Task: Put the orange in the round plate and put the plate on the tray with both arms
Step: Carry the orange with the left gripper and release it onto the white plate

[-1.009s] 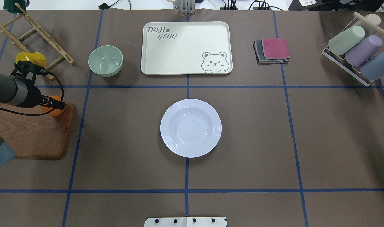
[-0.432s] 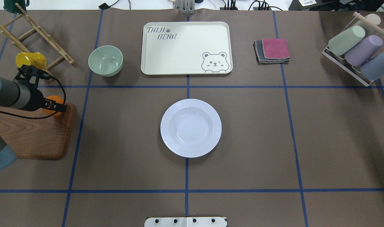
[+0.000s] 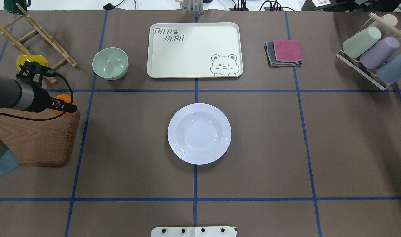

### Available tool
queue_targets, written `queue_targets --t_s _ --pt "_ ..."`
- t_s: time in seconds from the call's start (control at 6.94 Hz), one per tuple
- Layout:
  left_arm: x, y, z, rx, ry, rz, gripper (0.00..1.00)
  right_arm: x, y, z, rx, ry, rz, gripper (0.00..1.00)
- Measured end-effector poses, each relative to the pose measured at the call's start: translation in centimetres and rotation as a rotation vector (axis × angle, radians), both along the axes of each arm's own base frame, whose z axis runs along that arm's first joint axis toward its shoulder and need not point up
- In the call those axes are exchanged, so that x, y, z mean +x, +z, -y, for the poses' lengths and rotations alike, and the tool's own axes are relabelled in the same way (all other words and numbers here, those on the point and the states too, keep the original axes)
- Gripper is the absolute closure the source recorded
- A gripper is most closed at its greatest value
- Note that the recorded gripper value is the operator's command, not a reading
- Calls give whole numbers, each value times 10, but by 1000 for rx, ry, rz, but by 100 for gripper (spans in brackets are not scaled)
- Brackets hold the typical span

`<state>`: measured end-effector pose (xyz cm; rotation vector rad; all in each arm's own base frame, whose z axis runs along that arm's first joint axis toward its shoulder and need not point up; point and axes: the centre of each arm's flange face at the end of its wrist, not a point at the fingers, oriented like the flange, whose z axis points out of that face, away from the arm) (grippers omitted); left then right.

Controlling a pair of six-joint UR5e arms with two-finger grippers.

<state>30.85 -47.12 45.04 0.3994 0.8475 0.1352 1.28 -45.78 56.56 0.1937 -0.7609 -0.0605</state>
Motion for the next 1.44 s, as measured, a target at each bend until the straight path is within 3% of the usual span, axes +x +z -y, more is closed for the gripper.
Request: queue_targets --t_s 0.29,0.72,1.15,1.44 --pt "55 -92 14 -80 -46 -46 100 -12 -11 7 -13 27 19 0" --pt "160 -235 -10 -187 -73 -45 100 -75 -44 25 -47 87 66 0" --pt "280 -301 -37 -228 -102 -40 100 -127 -79 42 -69 115 89 0" --pt "325 -292 -50 -221 -89 -29 2 -151 -99 49 -79 122 109 0"
